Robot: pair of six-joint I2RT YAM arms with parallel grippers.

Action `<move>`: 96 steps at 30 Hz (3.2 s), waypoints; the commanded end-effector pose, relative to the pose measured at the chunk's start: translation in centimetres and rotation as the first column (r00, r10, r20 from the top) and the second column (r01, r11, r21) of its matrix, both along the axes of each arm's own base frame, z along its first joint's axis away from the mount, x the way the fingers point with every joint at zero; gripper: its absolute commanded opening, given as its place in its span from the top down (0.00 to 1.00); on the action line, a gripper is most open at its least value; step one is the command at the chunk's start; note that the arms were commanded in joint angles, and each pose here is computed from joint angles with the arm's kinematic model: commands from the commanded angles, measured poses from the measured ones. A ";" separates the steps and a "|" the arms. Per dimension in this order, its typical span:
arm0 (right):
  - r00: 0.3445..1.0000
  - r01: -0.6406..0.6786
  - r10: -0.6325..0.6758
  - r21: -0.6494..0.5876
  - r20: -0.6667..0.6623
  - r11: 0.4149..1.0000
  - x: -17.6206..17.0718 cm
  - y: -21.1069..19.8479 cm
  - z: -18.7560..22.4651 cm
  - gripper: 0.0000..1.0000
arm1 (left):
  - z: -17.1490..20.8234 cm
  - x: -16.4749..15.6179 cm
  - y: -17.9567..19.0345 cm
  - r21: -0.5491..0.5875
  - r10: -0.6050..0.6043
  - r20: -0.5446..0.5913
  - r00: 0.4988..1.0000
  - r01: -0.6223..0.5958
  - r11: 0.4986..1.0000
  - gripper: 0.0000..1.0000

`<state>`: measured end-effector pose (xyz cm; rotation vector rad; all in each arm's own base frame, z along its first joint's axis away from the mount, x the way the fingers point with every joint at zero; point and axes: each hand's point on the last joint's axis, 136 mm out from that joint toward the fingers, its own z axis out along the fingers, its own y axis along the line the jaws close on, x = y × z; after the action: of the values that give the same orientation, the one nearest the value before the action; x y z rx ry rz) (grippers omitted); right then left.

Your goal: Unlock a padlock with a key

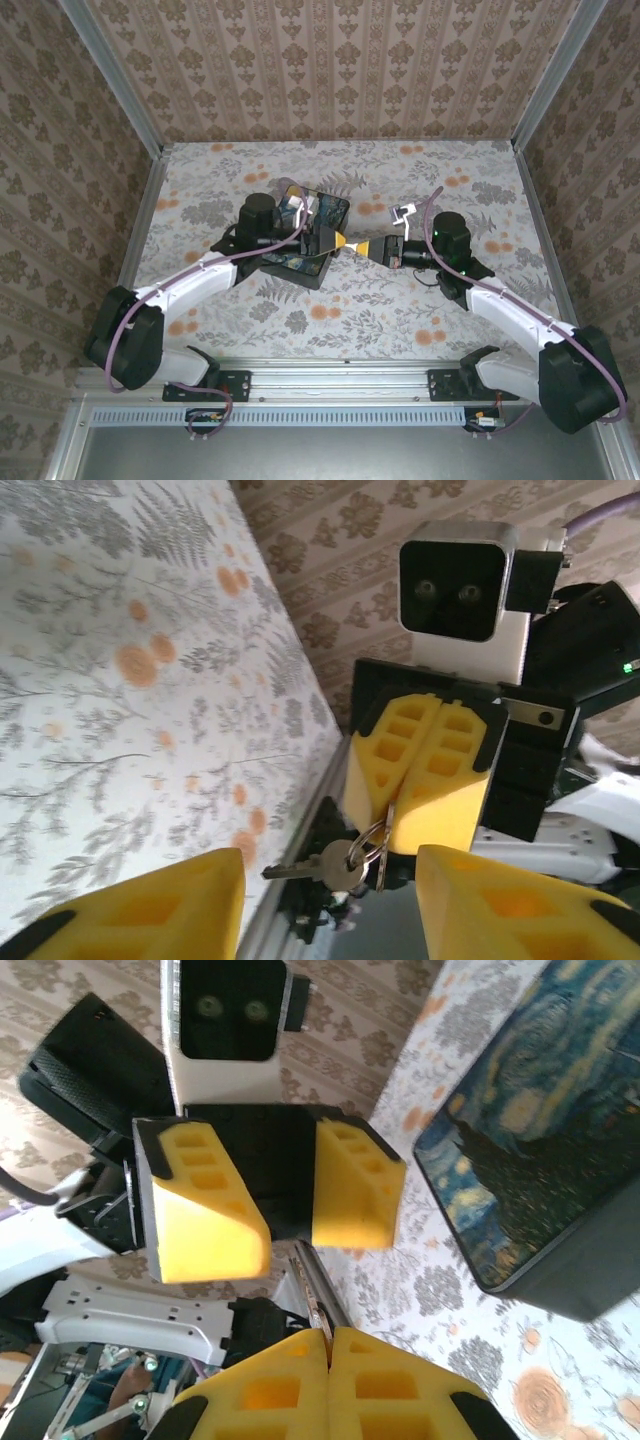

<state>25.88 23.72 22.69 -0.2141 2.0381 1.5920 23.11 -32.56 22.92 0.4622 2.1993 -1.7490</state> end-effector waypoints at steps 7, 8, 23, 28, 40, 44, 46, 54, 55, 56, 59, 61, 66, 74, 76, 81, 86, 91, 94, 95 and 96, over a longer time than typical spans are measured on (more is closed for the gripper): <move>0.975 0.152 -0.176 -0.163 -0.139 0.975 2.5 -4.1 -4.2 1.00 | -2.5 1.9 4.4 0.360 0.095 0.190 0.977 -0.159 0.919 0.45; 0.971 0.162 -0.189 -0.175 -0.147 0.971 2.6 -4.5 -4.5 1.00 | -2.9 2.1 4.8 0.416 0.080 0.243 0.967 -0.178 0.892 0.45; 0.834 0.376 -0.477 -0.348 -0.277 0.859 4.7 -12.8 -8.3 1.00 | -7.3 2.8 -1.1 0.866 -0.845 0.499 0.190 -0.065 0.496 0.43; 0.776 0.438 -0.559 -0.388 -0.292 0.811 4.7 -15.5 -9.3 1.00 | -9.2 2.5 -2.2 0.911 -0.911 0.412 -0.014 0.027 0.411 0.41; 0.693 0.511 -0.643 -0.407 -0.327 0.757 4.0 -18.8 -11.3 1.00 | -14.6 4.2 -2.8 0.991 -0.993 0.104 -0.062 0.095 0.098 0.37; 0.675 0.532 -0.660 -0.401 -0.331 0.746 4.1 -19.5 -11.4 1.00 | -16.3 5.2 -2.8 0.998 -0.998 0.015 -0.062 0.068 0.010 0.35; 0.674 0.534 -0.659 -0.395 -0.334 0.747 4.1 -19.5 -11.4 1.00 | -17.1 6.1 -2.8 0.999 -0.998 -0.033 -0.052 0.033 -0.035 0.35; 0.684 0.524 -0.643 -0.381 -0.346 0.762 4.1 -19.3 -11.3 1.00 | -18.3 7.2 -1.8 0.981 -0.981 -0.192 -0.024 -0.003 -0.192 0.30; 0.686 0.523 -0.639 -0.376 -0.347 0.765 4.2 -19.2 -11.2 1.00 | -18.4 7.4 -1.7 0.979 -0.979 -0.205 -0.018 -0.016 -0.205 0.30; 0.689 0.521 -0.636 -0.372 -0.348 0.768 4.2 -19.2 -11.2 1.00 | -18.5 7.5 -1.5 0.975 -0.975 -0.221 -0.012 -0.024 -0.220 0.29; 0.695 0.515 -0.626 -0.362 -0.355 0.777 4.3 -19.0 -11.1 1.00 | -18.8 7.6 -0.9 0.965 -0.965 -0.260 -0.006 -0.034 -0.260 0.27; 0.697 0.514 -0.621 -0.354 -0.358 0.781 4.5 -18.9 -11.0 1.00 | -19.1 7.7 -0.6 0.959 -0.960 -0.279 -0.002 -0.044 -0.279 0.27; 0.704 0.509 -0.610 -0.341 -0.364 0.790 4.5 -18.7 -10.8 1.00 | -19.7 8.2 -0.3 0.954 -0.955 -0.297 0.014 -0.040 -0.298 0.33; 0.709 0.494 -0.601 -0.347 -0.370 0.797 4.1 -18.5 -11.1 1.00 | -18.6 8.1 -1.2 0.969 -0.970 -0.242 0.020 -0.037 -0.243 0.57; 0.709 0.490 -0.601 -0.355 -0.370 0.796 3.9 -18.5 -11.3 1.00 | -18.1 8.0 -1.4 0.975 -0.975 -0.220 0.024 -0.033 -0.221 0.60; 0.707 0.489 -0.605 -0.365 -0.366 0.792 3.8 -18.6 -11.5 1.00 | -15.5 7.1 -3.0 0.998 -0.998 -0.063 0.018 -0.025 -0.063 0.65; 0.719 0.481 -0.589 -0.348 -0.369 0.805 3.9 -18.2 -11.2 1.00 | -11.4 6.4 -4.6 0.982 -0.982 0.188 0.031 0.001 0.188 0.66; 0.748 0.449 -0.555 -0.338 -0.365 0.827 3.7 -16.8 -10.8 1.00 | -7.1 5.2 -4.9 0.901 -0.902 0.428 0.053 0.059 0.431 0.66; 0.773 0.428 -0.518 -0.303 -0.366 0.852 3.8 -15.4 -9.9 1.00 | -5.1 4.5 -4.6 0.843 -0.848 0.525 0.072 0.096 0.530 0.66; 0.785 0.417 -0.502 -0.290 -0.362 0.861 3.8 -14.7 -9.4 1.00 | -4.6 4.4 -4.6 0.826 -0.832 0.549 0.078 0.106 0.554 0.66; 0.805 0.398 -0.477 -0.275 -0.353 0.875 3.8 -13.7 -8.7 1.00 | -4.1 4.2 -4.5 0.804 -0.812 0.577 0.084 0.116 0.583 0.66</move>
<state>29.80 7.98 12.16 0.6254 2.3612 1.1298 28.69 -35.30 16.58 2.1451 1.5626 -0.1569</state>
